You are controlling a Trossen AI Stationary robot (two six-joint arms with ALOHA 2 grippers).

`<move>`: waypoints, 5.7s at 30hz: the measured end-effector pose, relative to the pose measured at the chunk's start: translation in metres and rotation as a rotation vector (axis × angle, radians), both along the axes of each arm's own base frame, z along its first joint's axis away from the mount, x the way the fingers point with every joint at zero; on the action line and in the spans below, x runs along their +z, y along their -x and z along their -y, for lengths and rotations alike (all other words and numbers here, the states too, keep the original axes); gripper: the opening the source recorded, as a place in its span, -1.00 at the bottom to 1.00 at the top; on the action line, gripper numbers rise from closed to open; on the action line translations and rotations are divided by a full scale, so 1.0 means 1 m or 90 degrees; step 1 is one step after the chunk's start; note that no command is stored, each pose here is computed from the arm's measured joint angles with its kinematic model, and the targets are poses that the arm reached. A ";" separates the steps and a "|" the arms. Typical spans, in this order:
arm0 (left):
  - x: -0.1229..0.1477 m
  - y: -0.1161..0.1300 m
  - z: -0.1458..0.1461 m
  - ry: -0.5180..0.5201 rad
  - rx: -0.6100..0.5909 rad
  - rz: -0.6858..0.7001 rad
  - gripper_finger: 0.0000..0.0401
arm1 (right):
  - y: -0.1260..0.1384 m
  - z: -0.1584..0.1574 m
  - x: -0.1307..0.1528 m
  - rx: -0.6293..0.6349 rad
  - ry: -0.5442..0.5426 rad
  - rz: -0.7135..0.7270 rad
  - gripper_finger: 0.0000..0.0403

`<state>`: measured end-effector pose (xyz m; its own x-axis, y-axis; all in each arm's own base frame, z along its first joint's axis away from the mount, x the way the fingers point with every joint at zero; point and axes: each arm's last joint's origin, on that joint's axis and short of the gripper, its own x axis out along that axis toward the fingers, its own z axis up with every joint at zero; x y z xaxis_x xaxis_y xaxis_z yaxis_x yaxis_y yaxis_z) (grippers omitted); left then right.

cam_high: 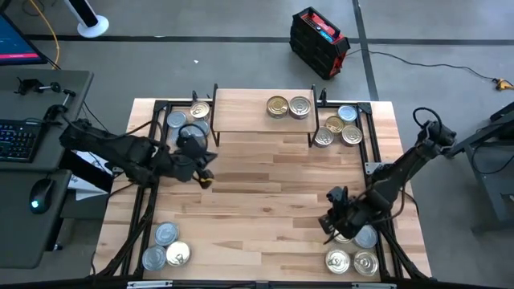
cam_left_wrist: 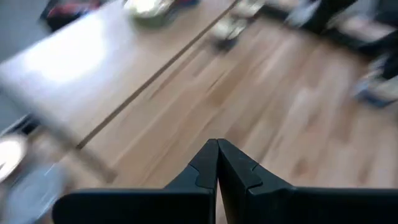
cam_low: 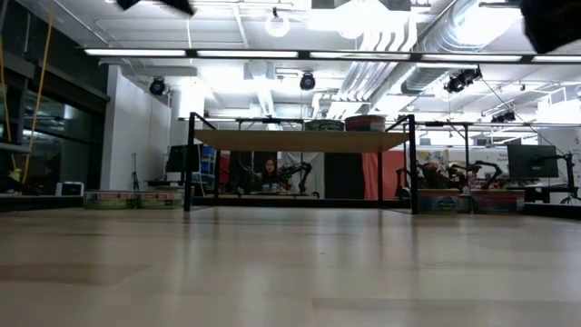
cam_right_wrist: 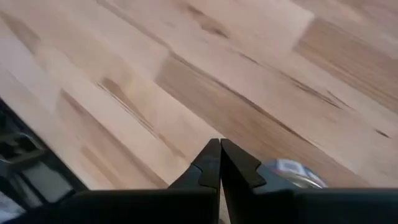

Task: Stack canned seafood by type on shelf
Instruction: Stack the green tuna can on top of the green tuna can on the shelf

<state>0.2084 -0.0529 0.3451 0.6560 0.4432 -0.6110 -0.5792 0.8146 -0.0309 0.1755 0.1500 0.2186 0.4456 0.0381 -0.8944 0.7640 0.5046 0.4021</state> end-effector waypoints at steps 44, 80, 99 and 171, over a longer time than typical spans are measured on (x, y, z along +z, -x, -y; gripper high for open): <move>-0.012 0.022 0.020 0.155 0.133 0.012 -1.00 | 0.052 0.141 0.089 -0.344 0.327 0.300 -1.00; -0.012 0.019 0.017 0.177 0.113 -0.016 -1.00 | 0.050 0.295 -0.070 -0.836 0.130 0.100 -1.00; -0.013 0.019 0.017 0.121 0.029 -0.070 -1.00 | 0.050 0.261 -0.077 -0.756 0.069 -0.048 -1.00; -0.031 -0.056 0.101 -0.005 -0.370 0.063 -1.00 | -0.162 0.031 0.028 0.298 0.137 0.093 -1.00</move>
<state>0.2644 -0.1538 0.3143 0.8464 -0.0019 -0.5325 -0.0320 0.9980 -0.0543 0.3375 0.1190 0.2464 0.5451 0.0850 -0.8341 0.3818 0.8606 0.3371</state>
